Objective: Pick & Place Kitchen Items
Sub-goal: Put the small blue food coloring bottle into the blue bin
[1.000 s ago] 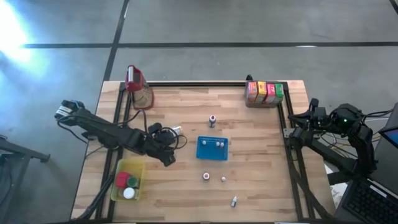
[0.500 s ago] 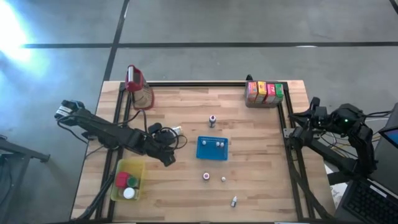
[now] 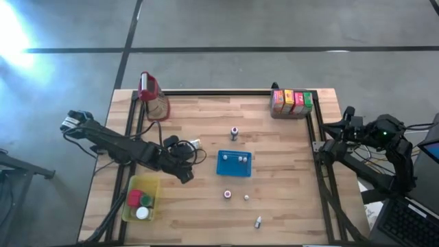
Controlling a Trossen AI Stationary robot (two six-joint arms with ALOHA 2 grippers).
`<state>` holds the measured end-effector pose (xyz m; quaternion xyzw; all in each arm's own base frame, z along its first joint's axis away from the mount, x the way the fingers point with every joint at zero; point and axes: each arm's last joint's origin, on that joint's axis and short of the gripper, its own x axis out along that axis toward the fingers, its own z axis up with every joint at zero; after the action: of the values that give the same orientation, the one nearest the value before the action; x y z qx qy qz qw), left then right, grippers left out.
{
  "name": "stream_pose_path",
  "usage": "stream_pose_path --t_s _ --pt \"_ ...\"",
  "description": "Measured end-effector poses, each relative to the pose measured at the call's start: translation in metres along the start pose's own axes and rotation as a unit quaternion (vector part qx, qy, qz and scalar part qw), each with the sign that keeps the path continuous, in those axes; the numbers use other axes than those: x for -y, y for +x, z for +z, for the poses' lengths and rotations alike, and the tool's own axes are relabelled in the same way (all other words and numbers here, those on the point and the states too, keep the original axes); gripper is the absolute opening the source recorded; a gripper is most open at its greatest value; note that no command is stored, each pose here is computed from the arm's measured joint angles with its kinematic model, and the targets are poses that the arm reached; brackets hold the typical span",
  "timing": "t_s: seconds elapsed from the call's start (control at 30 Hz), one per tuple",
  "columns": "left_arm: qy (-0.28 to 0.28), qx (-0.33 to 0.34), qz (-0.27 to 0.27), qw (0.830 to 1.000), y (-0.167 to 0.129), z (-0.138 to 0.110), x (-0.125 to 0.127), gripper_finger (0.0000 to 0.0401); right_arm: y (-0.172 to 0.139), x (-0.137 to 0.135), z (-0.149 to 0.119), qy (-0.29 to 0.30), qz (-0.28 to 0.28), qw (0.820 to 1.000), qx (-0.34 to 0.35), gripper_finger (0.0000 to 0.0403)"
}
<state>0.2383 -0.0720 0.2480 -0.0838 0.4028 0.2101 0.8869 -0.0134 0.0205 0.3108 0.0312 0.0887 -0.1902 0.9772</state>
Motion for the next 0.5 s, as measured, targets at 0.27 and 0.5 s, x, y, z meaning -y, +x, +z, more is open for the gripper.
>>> stream_pose_path --t_s 0.27,0.5 --pt "0.0 0.0 0.0 1.0 0.0 0.0 0.0 0.0232 0.007 0.003 0.02 0.103 0.008 0.987 0.12 0.0008" --pt "0.0 0.0 0.0 1.0 0.0 0.0 0.0 0.0232 0.035 -0.001 0.051 0.027 0.252 0.955 0.155 0.0008"
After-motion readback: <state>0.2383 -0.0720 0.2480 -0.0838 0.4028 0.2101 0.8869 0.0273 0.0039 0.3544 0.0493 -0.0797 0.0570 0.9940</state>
